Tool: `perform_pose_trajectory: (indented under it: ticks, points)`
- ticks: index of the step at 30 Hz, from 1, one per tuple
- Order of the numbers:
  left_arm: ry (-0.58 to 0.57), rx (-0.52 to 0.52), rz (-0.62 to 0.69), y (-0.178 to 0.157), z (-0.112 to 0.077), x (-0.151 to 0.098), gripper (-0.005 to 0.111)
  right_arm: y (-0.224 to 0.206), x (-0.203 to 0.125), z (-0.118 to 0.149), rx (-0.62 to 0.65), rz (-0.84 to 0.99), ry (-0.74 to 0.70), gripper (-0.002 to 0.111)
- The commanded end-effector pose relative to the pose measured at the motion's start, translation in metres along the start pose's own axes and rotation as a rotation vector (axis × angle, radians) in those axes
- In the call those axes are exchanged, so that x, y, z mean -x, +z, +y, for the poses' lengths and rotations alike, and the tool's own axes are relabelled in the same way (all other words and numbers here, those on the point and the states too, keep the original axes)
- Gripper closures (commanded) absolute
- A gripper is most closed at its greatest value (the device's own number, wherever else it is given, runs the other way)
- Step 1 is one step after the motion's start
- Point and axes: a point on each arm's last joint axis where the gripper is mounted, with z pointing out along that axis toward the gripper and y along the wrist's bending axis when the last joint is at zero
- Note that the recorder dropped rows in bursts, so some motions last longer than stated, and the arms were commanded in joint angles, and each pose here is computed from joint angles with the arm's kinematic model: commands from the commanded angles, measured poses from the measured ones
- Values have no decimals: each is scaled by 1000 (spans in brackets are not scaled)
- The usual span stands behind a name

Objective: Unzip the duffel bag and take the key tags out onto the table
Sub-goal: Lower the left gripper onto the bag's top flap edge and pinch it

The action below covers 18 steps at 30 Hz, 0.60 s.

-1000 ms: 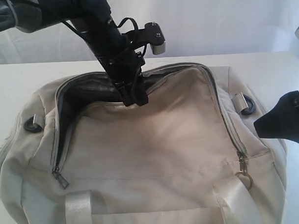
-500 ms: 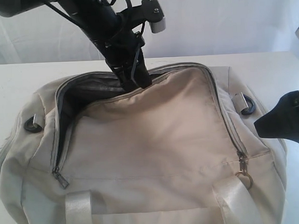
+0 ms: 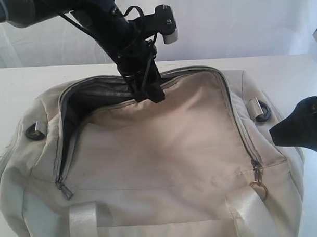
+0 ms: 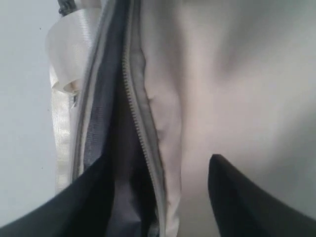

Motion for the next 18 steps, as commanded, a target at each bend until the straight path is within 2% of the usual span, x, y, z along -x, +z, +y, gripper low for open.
perform_pose_trajectory:
  ticks: [1,6,10,18]
  points:
    - [-12,-32,2,8,-1,-3,52,-1,-1,0,-5,-6,4,42]
    - [-17,-51,4,10,-2,-3,63,-1,-1,0,-5,-6,4,42]
    - [-25,-89,5,10,-6,-3,75,-1,-1,0,-6,-9,4,42]
    - [-25,-91,6,10,-6,-3,100,-1,0,-1,-8,-10,3,42]
